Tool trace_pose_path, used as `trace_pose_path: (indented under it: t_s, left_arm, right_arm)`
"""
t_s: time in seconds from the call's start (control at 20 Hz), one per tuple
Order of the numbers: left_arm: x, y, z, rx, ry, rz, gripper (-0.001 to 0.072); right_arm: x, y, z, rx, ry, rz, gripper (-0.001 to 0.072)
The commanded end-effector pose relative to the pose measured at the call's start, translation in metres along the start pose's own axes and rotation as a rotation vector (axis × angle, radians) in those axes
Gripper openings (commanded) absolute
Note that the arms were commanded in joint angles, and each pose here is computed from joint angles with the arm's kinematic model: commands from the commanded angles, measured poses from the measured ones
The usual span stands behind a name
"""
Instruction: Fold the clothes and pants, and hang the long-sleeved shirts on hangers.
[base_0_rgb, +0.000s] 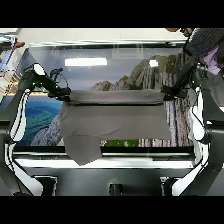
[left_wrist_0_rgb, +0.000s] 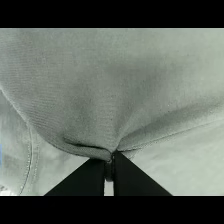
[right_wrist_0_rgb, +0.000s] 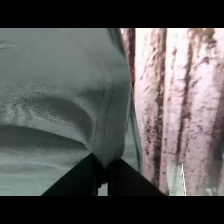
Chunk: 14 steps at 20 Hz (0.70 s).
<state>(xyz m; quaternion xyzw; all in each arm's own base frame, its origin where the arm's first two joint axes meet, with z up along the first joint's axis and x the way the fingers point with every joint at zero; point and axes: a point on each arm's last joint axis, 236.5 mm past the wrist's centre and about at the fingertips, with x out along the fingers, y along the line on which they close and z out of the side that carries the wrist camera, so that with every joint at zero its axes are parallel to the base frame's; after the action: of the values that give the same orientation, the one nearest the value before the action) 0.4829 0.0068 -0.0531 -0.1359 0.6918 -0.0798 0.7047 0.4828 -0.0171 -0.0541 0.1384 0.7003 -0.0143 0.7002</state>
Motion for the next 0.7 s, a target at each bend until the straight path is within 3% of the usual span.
trace_pose_path:
  t_s: [0.0, 0.2, 0.3, 0.35, 0.45, 0.5, 0.65]
  left_arm:
    - [0.001, 0.004, -0.005, -0.002, 0.024, 0.020, 0.0015]
    - [0.002, 0.013, -0.006, -0.001, 0.029, 0.054, 0.0016]
    - [0.004, 0.013, -0.006, -0.008, 0.033, 0.053, 0.0031]
    - [0.004, 0.013, -0.006, -0.011, 0.033, 0.053, 0.0106]
    - [-0.001, 0.013, -0.005, -0.010, 0.021, 0.055, 0.0405]
    - [-0.010, 0.014, -0.003, -0.016, 0.001, 0.056, 0.0525]
    - [-0.057, 0.027, 0.001, -0.072, -0.095, 0.060, 0.0545]
  right_arm:
    - [0.013, 0.000, -0.010, 0.008, 0.065, 0.006, 0.0038]
    - [0.022, -0.003, -0.024, 0.012, 0.136, 0.000, 0.0039]
    - [0.025, -0.003, -0.032, 0.013, 0.179, 0.002, 0.0140]
    - [0.024, -0.002, -0.037, 0.013, 0.202, 0.007, 0.0191]
    - [0.016, -0.001, -0.049, -0.025, 0.247, 0.011, 0.0387]
    - [0.007, -0.002, -0.050, -0.054, 0.234, 0.013, 0.0437]
    - [-0.050, -0.009, -0.018, -0.083, -0.008, 0.033, 0.0487]
